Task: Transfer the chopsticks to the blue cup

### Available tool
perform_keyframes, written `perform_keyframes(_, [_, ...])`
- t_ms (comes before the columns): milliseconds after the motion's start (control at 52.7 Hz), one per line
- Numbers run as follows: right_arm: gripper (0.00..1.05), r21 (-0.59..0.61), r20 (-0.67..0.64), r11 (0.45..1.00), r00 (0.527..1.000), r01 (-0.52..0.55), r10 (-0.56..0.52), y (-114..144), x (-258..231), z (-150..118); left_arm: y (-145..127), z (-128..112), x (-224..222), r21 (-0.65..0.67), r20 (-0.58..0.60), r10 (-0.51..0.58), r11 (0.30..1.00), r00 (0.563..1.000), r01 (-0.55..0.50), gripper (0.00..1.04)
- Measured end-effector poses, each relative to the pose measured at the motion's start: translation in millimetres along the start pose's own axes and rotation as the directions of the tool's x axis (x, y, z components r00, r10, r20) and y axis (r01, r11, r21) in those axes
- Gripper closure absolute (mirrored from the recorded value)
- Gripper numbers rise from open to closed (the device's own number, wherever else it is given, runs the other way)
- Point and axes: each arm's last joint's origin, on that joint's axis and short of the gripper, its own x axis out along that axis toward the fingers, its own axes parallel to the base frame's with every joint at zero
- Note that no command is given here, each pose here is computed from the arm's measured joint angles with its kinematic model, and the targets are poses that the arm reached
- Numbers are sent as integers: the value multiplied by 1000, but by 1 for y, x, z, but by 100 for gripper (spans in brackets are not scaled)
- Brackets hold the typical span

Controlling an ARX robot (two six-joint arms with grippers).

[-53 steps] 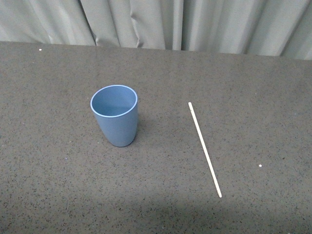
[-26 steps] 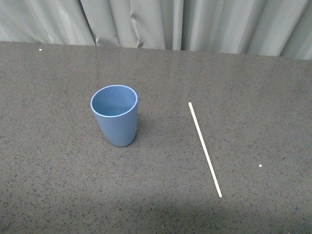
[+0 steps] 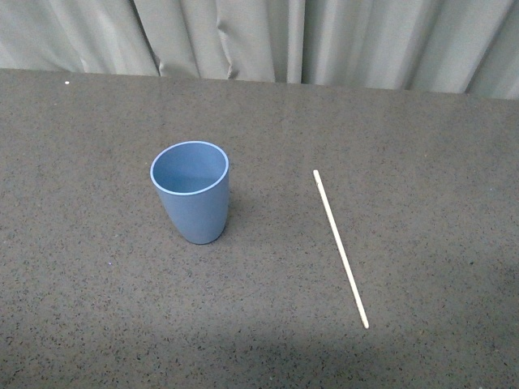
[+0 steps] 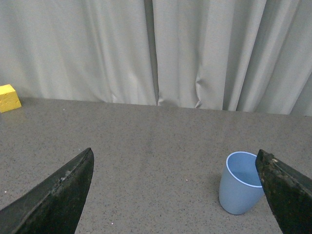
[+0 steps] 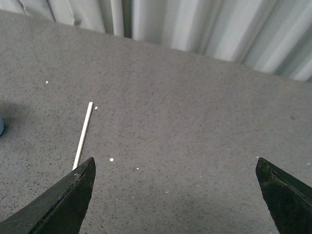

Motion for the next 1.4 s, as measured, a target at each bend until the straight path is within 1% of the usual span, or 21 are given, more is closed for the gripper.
perform_keyframes(76, [9,21,-57,1000,998,-22,24,4,20,5,0,0,0,0,0,0,1000,1000,0,7])
perform_keyframes(152, [9,49,-149,997,986,-62,69,13,52,12,0,0,0,0,0,0,1000,1000,0,7])
perform_keyframes(247, [9,87,-287,990,948,-114,135,29,90,14,0,0,0,0,0,0,1000,1000,0,7])
perform_keyframes(285, [9,96,-313,988,939,-121,145,31,96,14,0,0,0,0,0,0,1000,1000,0,7])
perform_keyframes(360, [9,117,-393,985,905,-128,164,40,119,13,0,0,0,0,0,0,1000,1000,0,7])
perform_keyframes(588, [9,149,-509,982,842,-116,177,58,165,12,0,0,0,0,0,0,1000,1000,0,7])
perform_keyframes(683, [9,155,-560,981,808,-114,182,66,180,8,0,0,0,0,0,0,1000,1000,0,7])
perform_keyframes(816, [9,159,-641,980,742,-122,196,80,206,-4,0,0,0,0,0,0,1000,1000,0,7])
perform_keyframes(1043, [9,157,-705,979,680,-127,201,94,229,-14,0,0,0,0,0,0,1000,1000,0,7])
perform_keyframes(1119, [10,155,-716,979,669,-130,201,96,231,-17,0,0,0,0,0,0,1000,1000,0,7])
perform_keyframes(1176, [15,154,-720,980,664,-130,201,97,233,-17,0,0,0,0,0,0,1000,1000,0,7])
perform_keyframes(1290, [36,146,-728,980,657,-132,197,100,237,-18,0,0,0,0,0,0,1000,1000,0,7])
perform_keyframes(1404, [53,130,-739,983,649,-126,181,101,238,-18,0,0,0,0,0,0,1000,1000,0,7])
